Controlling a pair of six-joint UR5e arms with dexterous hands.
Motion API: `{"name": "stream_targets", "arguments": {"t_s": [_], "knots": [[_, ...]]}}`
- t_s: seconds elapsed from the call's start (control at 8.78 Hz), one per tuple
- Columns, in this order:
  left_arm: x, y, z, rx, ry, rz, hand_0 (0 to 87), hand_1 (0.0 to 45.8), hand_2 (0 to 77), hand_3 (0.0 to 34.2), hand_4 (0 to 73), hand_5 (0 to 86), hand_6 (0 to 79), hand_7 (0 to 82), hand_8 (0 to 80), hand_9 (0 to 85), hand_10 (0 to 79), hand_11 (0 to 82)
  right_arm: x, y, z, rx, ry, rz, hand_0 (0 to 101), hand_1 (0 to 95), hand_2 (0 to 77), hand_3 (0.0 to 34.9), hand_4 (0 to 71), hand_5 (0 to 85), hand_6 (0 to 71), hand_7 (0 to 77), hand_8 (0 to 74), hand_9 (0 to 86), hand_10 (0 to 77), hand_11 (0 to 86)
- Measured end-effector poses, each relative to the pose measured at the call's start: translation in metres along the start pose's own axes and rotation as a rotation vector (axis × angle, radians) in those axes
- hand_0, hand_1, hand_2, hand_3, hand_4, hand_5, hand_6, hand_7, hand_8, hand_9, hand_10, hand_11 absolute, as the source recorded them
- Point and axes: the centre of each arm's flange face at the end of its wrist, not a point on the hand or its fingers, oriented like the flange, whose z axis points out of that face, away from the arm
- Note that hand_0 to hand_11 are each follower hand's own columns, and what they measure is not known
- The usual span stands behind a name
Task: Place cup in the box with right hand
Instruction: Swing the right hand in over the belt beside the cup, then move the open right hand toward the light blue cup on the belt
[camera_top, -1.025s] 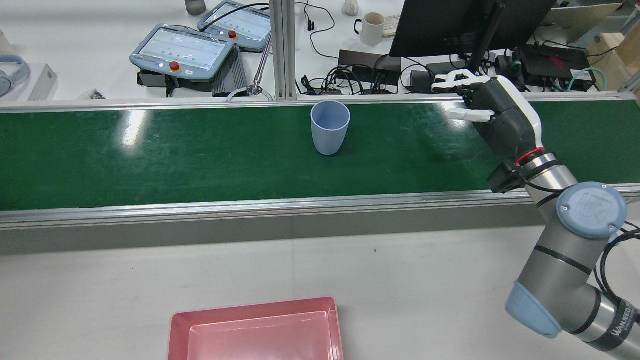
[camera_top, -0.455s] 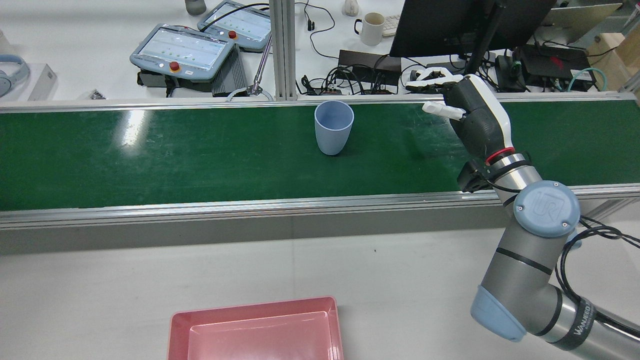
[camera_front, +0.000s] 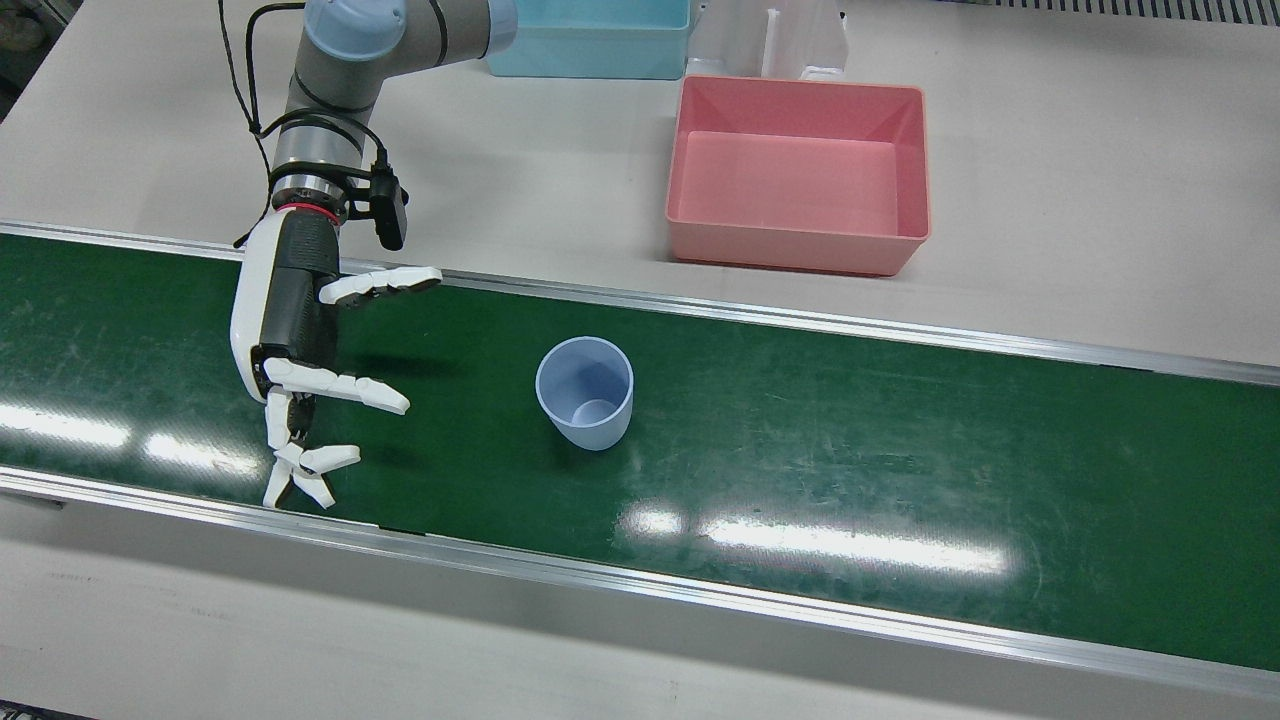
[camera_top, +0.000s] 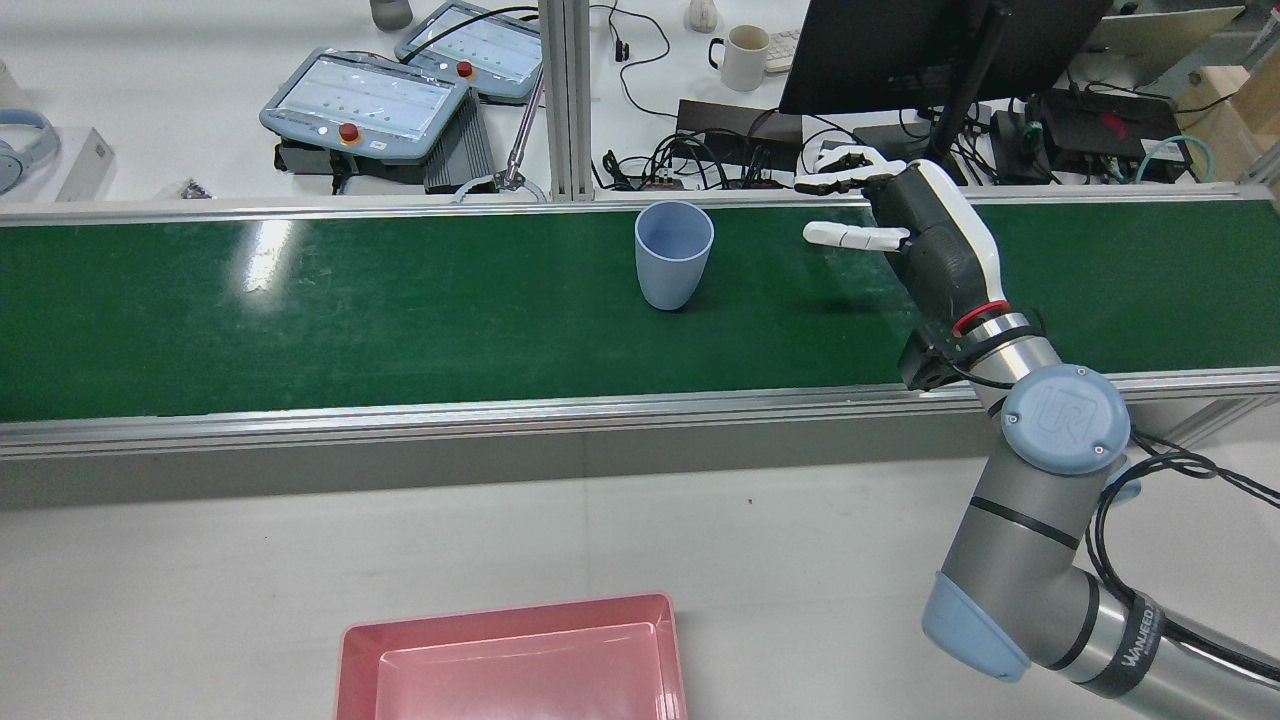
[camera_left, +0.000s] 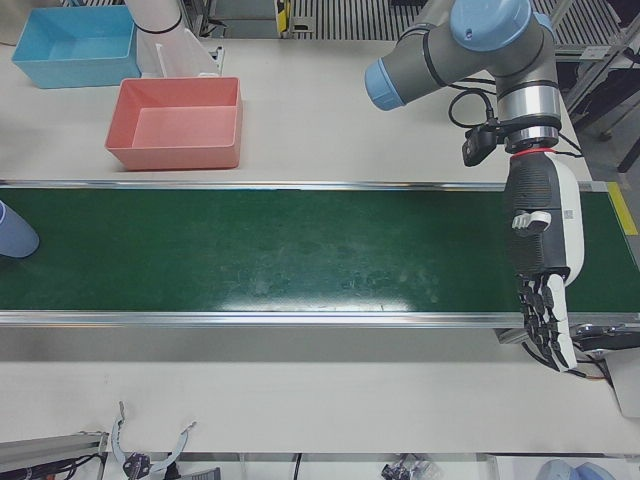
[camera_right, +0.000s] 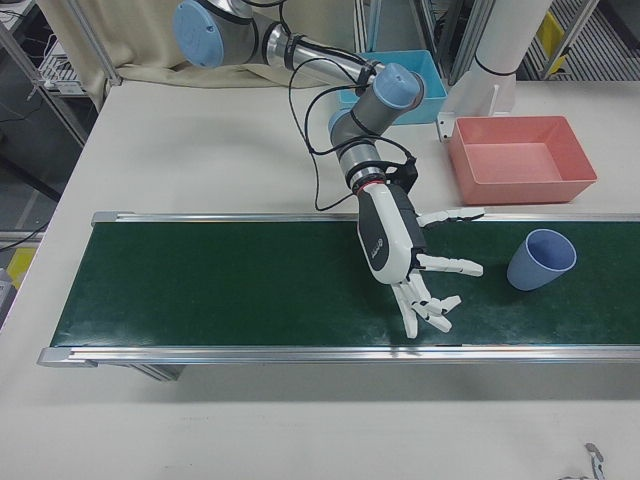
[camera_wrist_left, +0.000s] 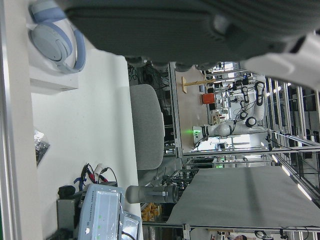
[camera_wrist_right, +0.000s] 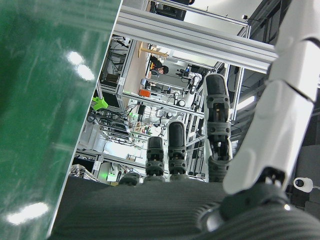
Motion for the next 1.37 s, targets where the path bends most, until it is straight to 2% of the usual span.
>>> {"name": "stream_targets", "arguments": {"t_s": [0.11, 0.23, 0.34, 0.68, 0.8, 1.02, 1.14, 1.25, 1.37], "knots": [[0.000, 0.000, 0.000, 0.000, 0.000, 0.000, 0.0, 0.5, 0.5, 0.0, 0.0, 0.0, 0.0, 0.0, 0.0, 0.5, 0.0, 0.0, 0.001, 0.001, 0.000, -0.002, 0.004, -0.005, 49, 14.2, 8.2, 0.0, 51.8, 0.5, 10.4, 50.7, 9.8, 20.7, 1.1, 1.1], [0.000, 0.000, 0.000, 0.000, 0.000, 0.000, 0.0, 0.5, 0.5, 0.0, 0.0, 0.0, 0.0, 0.0, 0.0, 0.5, 0.0, 0.0, 0.003, 0.001, -0.001, -0.002, 0.008, -0.009, 49, 9.3, 1.1, 0.0, 49.1, 1.1, 9.3, 46.4, 9.8, 20.7, 0.5, 1.1], [0.000, 0.000, 0.000, 0.000, 0.000, 0.000, 0.0, 0.5, 0.5, 0.0, 0.0, 0.0, 0.0, 0.0, 0.0, 0.5, 0.0, 0.0, 0.004, 0.001, -0.001, -0.002, 0.011, -0.012, 46, 4.4, 1.1, 0.0, 49.1, 1.1, 7.6, 45.8, 9.8, 18.0, 0.5, 1.1], [0.000, 0.000, 0.000, 0.001, 0.000, 0.000, 0.0, 0.5, 0.5, 0.0, 0.0, 0.0, 0.0, 0.0, 0.0, 0.5, 0.0, 0.0, 0.008, -0.007, -0.001, 0.009, 0.022, -0.025, 41, 2.2, 1.1, 0.0, 47.5, 1.1, 6.0, 43.1, 8.7, 17.5, 0.5, 1.1], [0.000, 0.000, 0.000, 0.001, 0.000, 0.000, 0.0, 0.5, 0.5, 0.0, 0.0, 0.0, 0.0, 0.0, 0.0, 0.5, 0.0, 0.0, 0.009, -0.008, -0.001, 0.011, 0.022, -0.026, 39, 1.1, 1.1, 0.0, 47.5, 1.1, 6.0, 39.3, 7.1, 14.2, 0.5, 1.1], [0.000, 0.000, 0.000, 0.001, 0.000, 0.000, 0.0, 0.5, 0.5, 0.0, 0.0, 0.0, 0.0, 0.0, 0.0, 0.5, 0.0, 0.0, 0.009, -0.008, -0.001, 0.011, 0.023, -0.026, 33, 0.5, 1.1, 0.0, 48.0, 0.5, 6.0, 40.4, 7.1, 15.3, 0.5, 1.1], [0.000, -0.001, 0.000, 0.001, 0.000, 0.000, 0.0, 0.5, 0.5, 0.0, 0.0, 0.0, 0.0, 0.0, 0.0, 0.5, 0.0, 0.0, 0.009, -0.008, -0.001, 0.012, 0.025, -0.027, 39, 1.1, 1.1, 1.8, 41.5, 0.5, 6.0, 40.4, 9.3, 17.5, 0.5, 1.1], [0.000, 0.000, 0.000, 0.001, 0.000, 0.000, 0.0, 0.5, 0.5, 0.0, 0.0, 0.0, 0.0, 0.0, 0.0, 0.5, 0.0, 0.0, 0.009, -0.009, -0.001, 0.012, 0.028, -0.028, 45, 10.4, 0.5, 2.8, 38.7, 0.5, 6.0, 40.4, 9.3, 16.9, 0.5, 1.1], [0.000, 0.000, 0.000, 0.000, 0.000, 0.000, 0.0, 0.5, 0.5, 0.0, 0.0, 0.0, 0.0, 0.0, 0.0, 0.5, 0.0, 0.0, 0.009, -0.009, -0.002, 0.013, 0.030, -0.030, 54, 14.7, 0.5, 2.9, 36.5, 7.1, 3.8, 40.9, 9.3, 18.0, 0.5, 1.1]]}}
